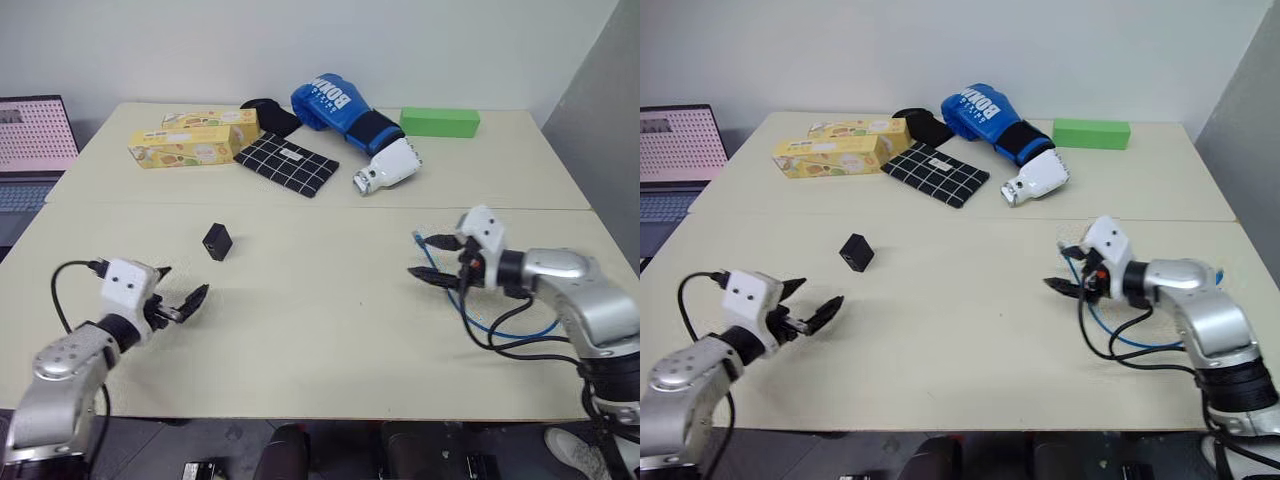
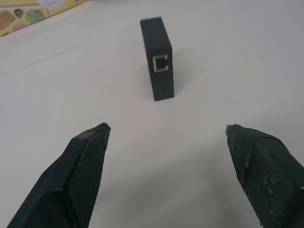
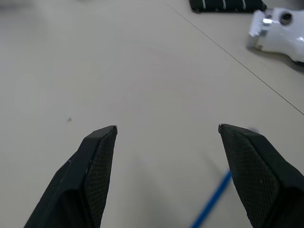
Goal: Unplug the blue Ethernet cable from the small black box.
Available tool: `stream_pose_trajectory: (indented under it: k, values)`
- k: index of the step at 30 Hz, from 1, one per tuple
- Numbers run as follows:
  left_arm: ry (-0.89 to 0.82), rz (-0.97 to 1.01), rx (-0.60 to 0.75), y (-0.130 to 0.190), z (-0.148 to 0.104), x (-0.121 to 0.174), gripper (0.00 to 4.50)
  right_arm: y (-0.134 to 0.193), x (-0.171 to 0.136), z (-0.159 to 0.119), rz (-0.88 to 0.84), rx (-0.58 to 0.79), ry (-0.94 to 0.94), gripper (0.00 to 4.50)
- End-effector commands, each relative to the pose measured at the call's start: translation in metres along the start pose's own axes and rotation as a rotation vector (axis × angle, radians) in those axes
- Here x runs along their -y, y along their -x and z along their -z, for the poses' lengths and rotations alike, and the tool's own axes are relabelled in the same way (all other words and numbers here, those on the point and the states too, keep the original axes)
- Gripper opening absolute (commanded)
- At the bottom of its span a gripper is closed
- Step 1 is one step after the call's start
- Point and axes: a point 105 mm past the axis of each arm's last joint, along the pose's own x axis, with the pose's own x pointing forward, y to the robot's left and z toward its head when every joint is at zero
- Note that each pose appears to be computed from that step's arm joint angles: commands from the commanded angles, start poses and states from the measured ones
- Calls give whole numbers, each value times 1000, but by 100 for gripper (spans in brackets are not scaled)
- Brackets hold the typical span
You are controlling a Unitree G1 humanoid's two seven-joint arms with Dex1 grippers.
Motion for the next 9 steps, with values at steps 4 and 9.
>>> stream_pose_trajectory:
  k: [4, 9]
  values:
    - [-36, 63, 62, 9, -36, -13, 414, 17, 3, -17, -8, 38, 24, 361]
    - [-40, 105, 68, 8, -36, -7, 414, 17, 2, -17, -7, 42, 21, 361]
